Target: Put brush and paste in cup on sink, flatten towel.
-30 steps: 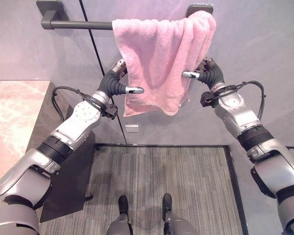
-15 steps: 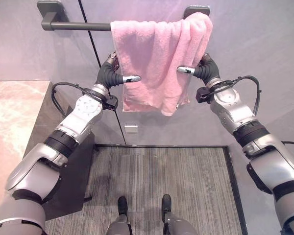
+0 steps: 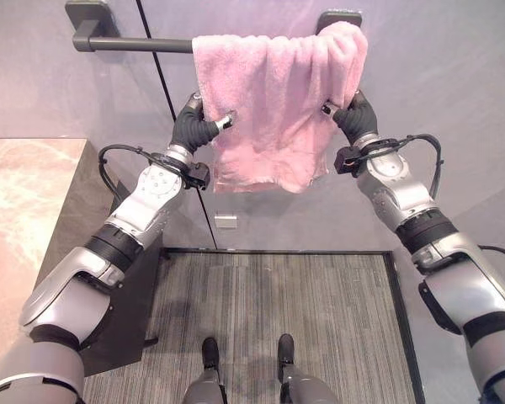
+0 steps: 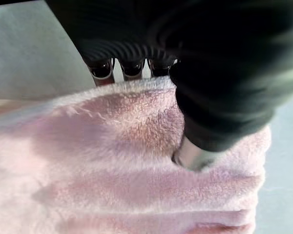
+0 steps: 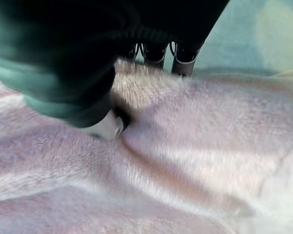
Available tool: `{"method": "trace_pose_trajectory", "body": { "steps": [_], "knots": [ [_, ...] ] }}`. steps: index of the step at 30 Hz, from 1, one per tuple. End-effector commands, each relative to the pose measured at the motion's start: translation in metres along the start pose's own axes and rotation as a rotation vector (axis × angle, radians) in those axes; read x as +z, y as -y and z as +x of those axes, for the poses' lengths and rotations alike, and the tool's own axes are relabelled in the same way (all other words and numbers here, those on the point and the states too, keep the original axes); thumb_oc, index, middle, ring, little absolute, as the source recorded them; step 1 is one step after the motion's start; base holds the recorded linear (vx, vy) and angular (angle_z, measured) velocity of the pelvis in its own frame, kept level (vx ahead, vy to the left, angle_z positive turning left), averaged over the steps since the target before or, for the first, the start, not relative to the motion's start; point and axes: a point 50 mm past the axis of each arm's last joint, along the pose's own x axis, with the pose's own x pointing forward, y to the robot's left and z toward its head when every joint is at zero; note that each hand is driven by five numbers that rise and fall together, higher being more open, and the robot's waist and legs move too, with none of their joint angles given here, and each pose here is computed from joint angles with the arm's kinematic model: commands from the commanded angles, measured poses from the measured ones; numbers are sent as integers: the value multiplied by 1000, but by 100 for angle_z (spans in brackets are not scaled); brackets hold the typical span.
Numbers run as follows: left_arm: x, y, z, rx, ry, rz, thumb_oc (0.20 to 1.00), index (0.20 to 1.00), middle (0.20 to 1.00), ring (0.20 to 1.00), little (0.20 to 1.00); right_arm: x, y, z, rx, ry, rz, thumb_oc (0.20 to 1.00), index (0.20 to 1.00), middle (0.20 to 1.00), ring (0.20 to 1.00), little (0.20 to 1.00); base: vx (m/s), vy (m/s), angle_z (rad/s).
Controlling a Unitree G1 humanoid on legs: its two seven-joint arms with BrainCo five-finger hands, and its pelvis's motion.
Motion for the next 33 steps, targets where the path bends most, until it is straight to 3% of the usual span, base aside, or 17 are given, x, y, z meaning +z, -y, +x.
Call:
{"method": "trace_pose_trajectory", "body": {
  "steps": [1,4,12,17,26,33],
  "knots": [
    [14,-16,4,43,72,17,241,241,241,241,241,32,1,7,-15,150,26,200,200,200,200,200,0,0,0],
    [8,-21,-2,43,48,60,200,200,200,200,200,25,-8,0,40,145,-5,200,200,200,200,200,54,8,3],
    [31,-40,-14,165,175,-19,200,200,200,200,200,53,-61,-26,279,326,54,200,200,200,200,200,11,5,0],
    [25,-53,-26,221,158,-8,200,200,200,200,200,52,-89,-37,424,325,65,200,200,200,200,200,-5,4,-1],
    [7,-59,-26,252,70,19,200,200,200,200,200,18,-102,-20,415,131,83,200,200,200,200,200,-38,8,-1],
    [3,-61,-21,263,39,36,200,200,200,200,200,13,-106,-19,419,110,60,200,200,200,200,200,-24,7,1]
  ]
}}
